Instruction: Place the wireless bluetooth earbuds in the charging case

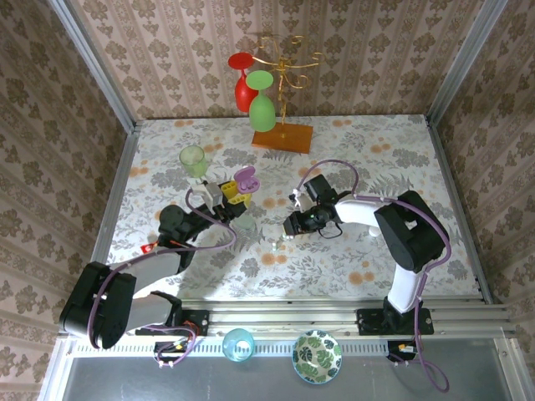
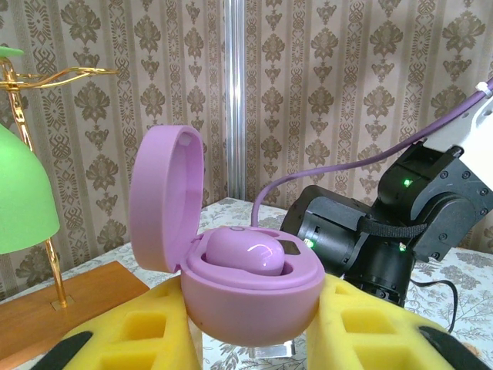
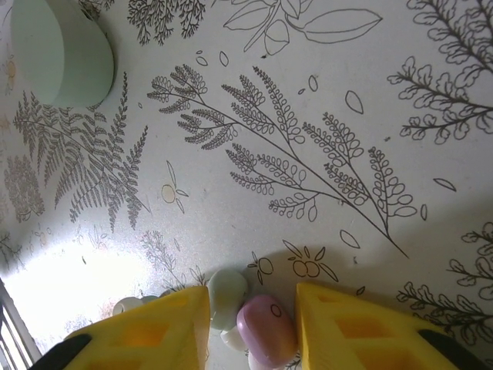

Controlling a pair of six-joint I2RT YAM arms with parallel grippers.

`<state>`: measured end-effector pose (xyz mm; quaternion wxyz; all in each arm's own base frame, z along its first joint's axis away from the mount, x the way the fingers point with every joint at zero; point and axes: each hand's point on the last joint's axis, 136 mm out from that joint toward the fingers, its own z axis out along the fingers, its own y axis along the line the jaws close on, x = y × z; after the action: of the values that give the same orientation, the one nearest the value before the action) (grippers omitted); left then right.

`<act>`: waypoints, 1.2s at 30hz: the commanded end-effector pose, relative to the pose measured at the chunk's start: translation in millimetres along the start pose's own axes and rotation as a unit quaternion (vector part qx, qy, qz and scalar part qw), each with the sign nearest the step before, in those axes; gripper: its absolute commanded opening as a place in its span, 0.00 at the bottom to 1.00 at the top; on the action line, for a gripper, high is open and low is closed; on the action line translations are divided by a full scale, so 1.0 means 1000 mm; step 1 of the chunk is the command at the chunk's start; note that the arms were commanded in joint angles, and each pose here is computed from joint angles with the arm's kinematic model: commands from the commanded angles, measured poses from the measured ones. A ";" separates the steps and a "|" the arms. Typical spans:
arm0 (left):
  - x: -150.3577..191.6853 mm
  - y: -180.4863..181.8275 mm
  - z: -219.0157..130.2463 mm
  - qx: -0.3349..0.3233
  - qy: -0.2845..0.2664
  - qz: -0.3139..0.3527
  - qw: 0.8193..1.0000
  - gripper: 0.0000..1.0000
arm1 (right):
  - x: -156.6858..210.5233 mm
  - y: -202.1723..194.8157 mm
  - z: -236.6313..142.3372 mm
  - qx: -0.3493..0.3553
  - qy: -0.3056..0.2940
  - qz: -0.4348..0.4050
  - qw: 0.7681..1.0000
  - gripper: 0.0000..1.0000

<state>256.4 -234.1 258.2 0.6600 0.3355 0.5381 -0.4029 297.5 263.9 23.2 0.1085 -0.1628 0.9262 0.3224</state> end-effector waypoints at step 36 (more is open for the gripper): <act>-0.009 -0.003 0.005 0.011 -0.016 0.008 1.000 0.18 | 0.008 0.010 -0.046 0.046 -0.039 -0.017 0.998 0.19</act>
<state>256.2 -236.3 255.5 0.6564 0.3368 0.5400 -0.4052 282.4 250.1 46.2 0.1370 -0.1625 0.9267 0.3100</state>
